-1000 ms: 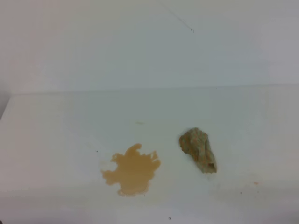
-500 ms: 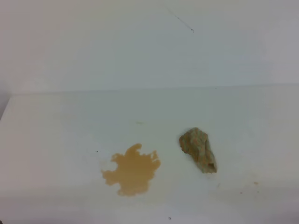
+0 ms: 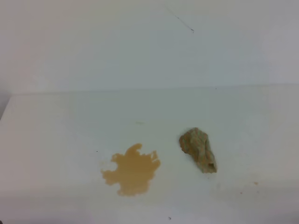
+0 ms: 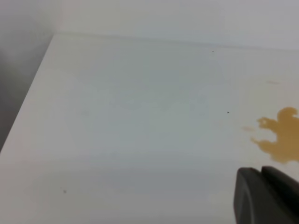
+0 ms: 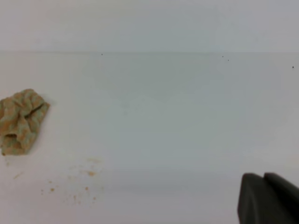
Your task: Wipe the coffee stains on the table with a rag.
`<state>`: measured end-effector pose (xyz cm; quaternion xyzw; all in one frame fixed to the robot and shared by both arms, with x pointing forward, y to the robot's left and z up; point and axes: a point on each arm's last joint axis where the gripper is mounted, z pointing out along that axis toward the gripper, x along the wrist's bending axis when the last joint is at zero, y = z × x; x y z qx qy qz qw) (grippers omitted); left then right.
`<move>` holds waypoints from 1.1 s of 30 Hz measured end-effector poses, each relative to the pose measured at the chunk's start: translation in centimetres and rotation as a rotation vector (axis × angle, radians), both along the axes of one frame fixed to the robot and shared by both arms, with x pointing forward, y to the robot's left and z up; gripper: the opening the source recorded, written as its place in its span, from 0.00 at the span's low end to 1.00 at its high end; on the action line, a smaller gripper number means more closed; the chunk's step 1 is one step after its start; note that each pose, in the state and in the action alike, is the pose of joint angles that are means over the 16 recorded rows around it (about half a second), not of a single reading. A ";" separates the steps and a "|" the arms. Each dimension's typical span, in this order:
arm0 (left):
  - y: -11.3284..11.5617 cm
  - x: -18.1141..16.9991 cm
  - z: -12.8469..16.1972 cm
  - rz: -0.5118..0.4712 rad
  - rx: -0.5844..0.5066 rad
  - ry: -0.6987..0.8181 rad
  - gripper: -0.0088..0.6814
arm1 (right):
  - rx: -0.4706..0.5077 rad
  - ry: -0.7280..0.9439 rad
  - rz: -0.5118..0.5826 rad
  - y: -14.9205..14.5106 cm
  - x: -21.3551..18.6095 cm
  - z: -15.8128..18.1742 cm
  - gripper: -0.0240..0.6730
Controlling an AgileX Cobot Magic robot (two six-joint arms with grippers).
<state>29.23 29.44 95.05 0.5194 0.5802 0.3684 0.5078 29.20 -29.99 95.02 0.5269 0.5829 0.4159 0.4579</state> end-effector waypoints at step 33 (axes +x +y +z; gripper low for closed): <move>0.0 0.0 0.0 0.000 0.000 -0.001 0.01 | 0.023 0.002 0.002 0.1 0.0 -0.1 0.03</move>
